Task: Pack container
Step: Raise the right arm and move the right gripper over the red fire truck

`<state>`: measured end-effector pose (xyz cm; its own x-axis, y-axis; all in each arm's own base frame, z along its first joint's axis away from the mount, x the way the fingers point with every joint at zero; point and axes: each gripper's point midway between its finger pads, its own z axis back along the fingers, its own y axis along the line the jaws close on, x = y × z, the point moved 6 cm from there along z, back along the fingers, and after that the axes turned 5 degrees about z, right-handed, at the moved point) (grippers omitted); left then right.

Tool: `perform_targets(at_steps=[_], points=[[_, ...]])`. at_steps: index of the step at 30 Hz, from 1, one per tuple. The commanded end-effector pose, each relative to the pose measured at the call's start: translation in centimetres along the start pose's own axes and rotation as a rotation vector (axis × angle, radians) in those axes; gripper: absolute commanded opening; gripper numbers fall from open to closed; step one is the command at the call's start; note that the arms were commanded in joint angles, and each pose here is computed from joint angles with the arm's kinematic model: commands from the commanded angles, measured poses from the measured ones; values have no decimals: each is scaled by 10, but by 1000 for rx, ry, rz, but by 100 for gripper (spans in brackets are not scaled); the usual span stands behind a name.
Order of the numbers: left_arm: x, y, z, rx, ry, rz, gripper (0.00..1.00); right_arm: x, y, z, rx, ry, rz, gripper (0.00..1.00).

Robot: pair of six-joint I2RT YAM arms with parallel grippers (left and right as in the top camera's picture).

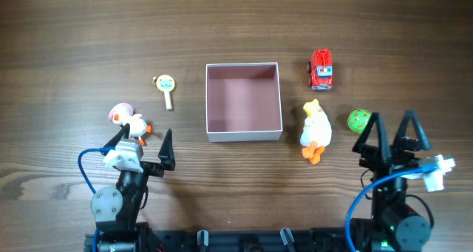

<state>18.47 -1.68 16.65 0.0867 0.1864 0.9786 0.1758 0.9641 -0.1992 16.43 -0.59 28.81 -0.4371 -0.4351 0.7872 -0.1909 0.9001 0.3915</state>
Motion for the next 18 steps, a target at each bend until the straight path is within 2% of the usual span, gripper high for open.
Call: perform_targets(at_steps=[1, 6, 10, 13, 18], points=[[-2, 0, 0, -1, 3, 6, 100, 40, 22, -22, 33, -39, 15, 100], [-2, 0, 0, -1, 3, 6, 100, 55, 48, -72, 154, 74, 183, 100], [-2, 0, 0, -1, 3, 6, 100, 48, 59, -125, 240, 227, 247, 100], [-2, 0, 0, -1, 3, 6, 100, 35, 53, -171, 200, 389, 214, 100], [-2, 0, 0, -1, 3, 6, 100, 7, 38, -213, 136, 600, 219, 99]])
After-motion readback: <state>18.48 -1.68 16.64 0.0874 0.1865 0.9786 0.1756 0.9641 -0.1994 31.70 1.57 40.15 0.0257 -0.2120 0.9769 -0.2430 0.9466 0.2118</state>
